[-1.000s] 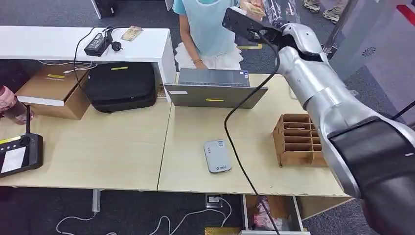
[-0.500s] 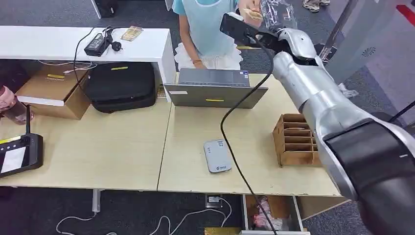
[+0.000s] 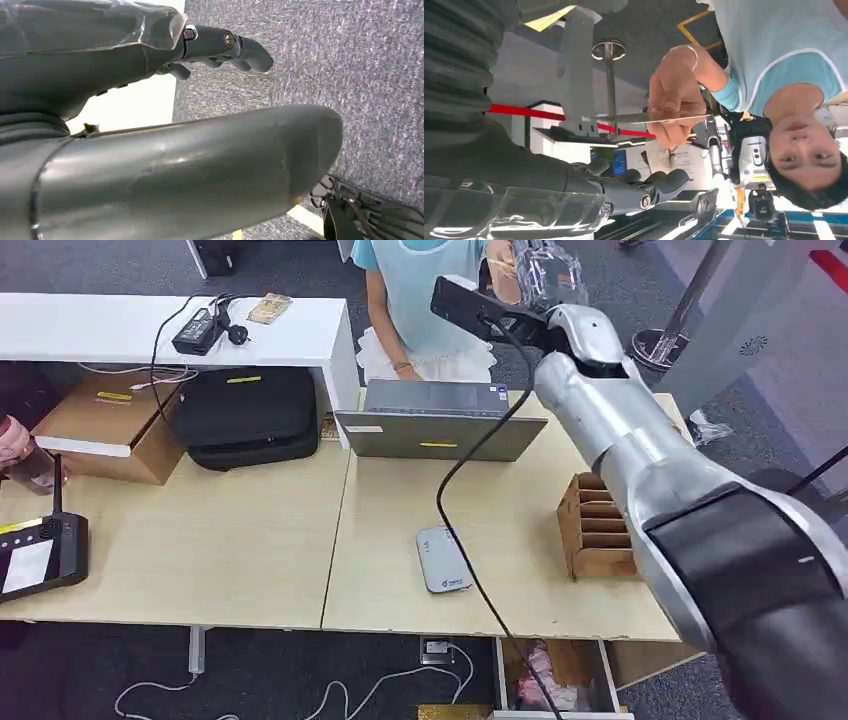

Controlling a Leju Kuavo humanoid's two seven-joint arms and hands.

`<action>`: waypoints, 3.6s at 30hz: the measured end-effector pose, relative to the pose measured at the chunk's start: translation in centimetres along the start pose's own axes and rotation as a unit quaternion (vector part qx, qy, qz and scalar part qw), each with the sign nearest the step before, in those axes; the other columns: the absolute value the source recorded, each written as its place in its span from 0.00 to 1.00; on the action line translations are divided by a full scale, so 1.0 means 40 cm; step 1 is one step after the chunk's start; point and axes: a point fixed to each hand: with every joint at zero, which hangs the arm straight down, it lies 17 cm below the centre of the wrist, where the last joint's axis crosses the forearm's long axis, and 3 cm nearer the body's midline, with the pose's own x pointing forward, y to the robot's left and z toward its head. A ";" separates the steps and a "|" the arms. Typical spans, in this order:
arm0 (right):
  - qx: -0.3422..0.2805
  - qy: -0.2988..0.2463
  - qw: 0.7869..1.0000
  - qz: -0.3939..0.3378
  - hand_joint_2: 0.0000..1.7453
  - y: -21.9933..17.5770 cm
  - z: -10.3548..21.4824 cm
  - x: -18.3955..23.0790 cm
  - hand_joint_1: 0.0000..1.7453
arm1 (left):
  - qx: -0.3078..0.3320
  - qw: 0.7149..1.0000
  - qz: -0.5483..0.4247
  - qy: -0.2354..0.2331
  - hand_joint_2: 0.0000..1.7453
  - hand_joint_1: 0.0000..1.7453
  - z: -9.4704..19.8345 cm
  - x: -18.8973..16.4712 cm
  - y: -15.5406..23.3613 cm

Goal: Pass the card to the sensor for recognition and then transmit it.

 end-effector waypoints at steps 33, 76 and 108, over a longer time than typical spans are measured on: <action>0.002 0.033 0.999 0.031 1.00 -0.009 0.003 -0.089 0.98 | -0.012 1.000 -0.012 -0.015 0.00 0.00 0.002 0.008 -0.011; -0.131 -0.044 0.945 -0.296 1.00 -0.350 0.075 -0.285 1.00 | 0.025 0.988 0.102 -0.118 0.00 0.00 0.106 0.584 0.455; -0.117 -0.062 0.922 -0.365 1.00 -0.149 0.307 -0.386 1.00 | 0.043 0.918 0.351 -0.178 0.00 0.00 0.095 0.576 0.487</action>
